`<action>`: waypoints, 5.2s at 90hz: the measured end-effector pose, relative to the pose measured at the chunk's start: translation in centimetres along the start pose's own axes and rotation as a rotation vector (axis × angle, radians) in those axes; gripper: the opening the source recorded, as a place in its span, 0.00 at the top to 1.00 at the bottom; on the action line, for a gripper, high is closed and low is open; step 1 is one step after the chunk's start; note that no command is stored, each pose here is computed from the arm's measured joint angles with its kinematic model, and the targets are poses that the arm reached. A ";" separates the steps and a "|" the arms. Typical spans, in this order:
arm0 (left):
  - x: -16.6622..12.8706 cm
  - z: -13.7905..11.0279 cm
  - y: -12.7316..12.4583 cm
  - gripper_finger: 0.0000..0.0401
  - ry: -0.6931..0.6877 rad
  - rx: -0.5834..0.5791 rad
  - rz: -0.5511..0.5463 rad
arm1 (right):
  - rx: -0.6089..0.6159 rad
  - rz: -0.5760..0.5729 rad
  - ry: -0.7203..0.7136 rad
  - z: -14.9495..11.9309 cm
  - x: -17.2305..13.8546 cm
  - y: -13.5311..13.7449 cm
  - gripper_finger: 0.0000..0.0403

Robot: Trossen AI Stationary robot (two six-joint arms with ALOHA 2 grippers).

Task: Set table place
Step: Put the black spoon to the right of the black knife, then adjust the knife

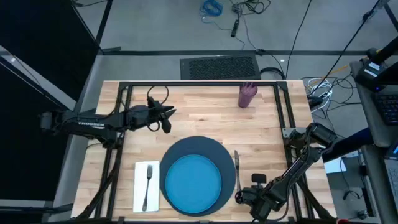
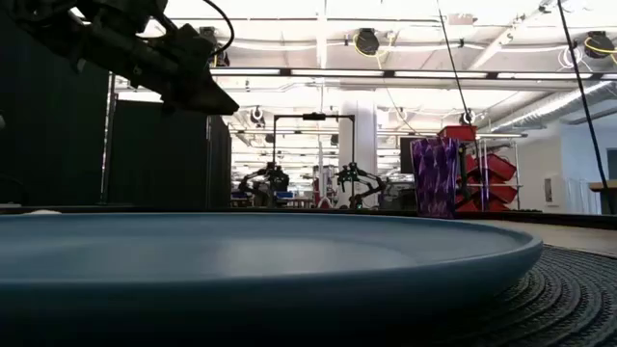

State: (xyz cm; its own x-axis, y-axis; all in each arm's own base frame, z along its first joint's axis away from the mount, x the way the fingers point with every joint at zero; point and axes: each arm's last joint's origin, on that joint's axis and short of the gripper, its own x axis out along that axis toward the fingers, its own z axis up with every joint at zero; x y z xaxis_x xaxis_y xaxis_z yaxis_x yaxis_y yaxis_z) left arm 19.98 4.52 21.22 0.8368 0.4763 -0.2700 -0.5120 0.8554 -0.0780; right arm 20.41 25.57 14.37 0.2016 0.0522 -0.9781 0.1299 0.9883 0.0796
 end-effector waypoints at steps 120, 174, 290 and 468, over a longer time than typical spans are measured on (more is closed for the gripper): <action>0.0 0.0 0.0 0.82 -0.002 -0.001 -0.001 | 0.210 -0.082 0.063 -0.9 -0.3 -0.6 1.00; 0.0 0.6 -0.3 0.82 -0.054 -0.048 -0.069 | 1.037 -0.463 -0.129 -0.1 -0.7 -4.8 1.00; -0.1 0.7 -0.7 0.82 -0.052 0.035 -0.200 | 1.237 -0.419 -0.042 4.5 0.6 -8.2 1.00; -0.1 0.7 -0.7 0.82 -0.054 0.034 -0.204 | 1.119 -0.264 -0.136 7.5 0.8 -8.8 0.70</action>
State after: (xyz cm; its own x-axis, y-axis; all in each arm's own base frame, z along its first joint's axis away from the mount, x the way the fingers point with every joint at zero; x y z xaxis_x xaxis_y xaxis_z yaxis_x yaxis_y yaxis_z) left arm 20.39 4.03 21.98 0.9322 0.3020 -0.1996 -0.3249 0.9411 -0.0935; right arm 26.74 15.81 14.28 0.1338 -0.2199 -0.9663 0.9567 0.2830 0.0681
